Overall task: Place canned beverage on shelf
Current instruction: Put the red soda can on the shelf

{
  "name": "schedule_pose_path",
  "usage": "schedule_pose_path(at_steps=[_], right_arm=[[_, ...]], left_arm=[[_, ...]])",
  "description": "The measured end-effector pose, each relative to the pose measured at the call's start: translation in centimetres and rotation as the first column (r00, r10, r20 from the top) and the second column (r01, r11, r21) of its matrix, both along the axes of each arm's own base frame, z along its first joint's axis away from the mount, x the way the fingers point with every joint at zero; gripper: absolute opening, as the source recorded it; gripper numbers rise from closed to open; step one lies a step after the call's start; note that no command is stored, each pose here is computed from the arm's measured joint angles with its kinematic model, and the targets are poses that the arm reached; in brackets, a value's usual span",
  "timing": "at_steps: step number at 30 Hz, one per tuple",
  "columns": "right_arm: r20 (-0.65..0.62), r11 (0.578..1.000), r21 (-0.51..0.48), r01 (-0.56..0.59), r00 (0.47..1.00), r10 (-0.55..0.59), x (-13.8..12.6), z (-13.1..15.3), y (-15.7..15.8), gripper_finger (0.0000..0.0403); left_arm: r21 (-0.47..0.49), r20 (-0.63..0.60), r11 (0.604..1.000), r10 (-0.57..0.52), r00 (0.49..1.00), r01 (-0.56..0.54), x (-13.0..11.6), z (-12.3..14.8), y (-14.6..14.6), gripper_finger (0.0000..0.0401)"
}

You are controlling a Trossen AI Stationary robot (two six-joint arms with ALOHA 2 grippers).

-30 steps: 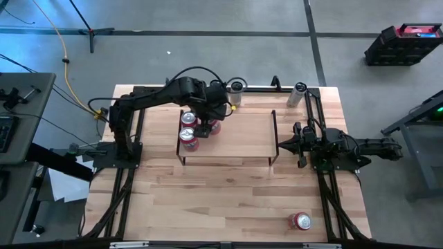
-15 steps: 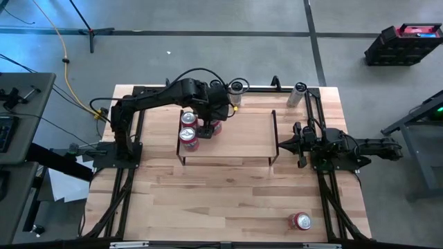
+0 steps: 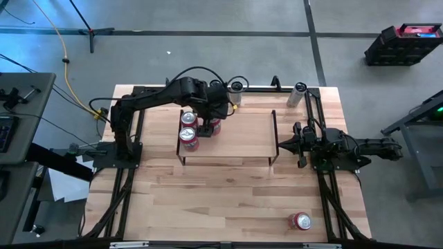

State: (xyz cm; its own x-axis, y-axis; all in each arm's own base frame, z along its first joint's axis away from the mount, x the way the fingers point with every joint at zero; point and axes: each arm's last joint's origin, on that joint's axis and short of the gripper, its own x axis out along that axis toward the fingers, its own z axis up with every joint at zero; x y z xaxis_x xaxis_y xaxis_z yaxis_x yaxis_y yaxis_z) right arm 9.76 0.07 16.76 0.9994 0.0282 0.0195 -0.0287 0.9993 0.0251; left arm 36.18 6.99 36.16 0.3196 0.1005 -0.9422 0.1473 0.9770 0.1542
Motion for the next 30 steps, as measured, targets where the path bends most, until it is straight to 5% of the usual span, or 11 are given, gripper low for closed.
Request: schedule_pose_path(at_steps=[30], right_arm=[[0.0, 1.0, 0.0, 0.0, 1.0, 0.0, 0.0, 0.0, 0.0, 0.0]], left_arm=[[0.066, -0.028, 0.997, -0.034, 0.999, 0.036, -1.2, 1.1, -0.5, 0.0319]])
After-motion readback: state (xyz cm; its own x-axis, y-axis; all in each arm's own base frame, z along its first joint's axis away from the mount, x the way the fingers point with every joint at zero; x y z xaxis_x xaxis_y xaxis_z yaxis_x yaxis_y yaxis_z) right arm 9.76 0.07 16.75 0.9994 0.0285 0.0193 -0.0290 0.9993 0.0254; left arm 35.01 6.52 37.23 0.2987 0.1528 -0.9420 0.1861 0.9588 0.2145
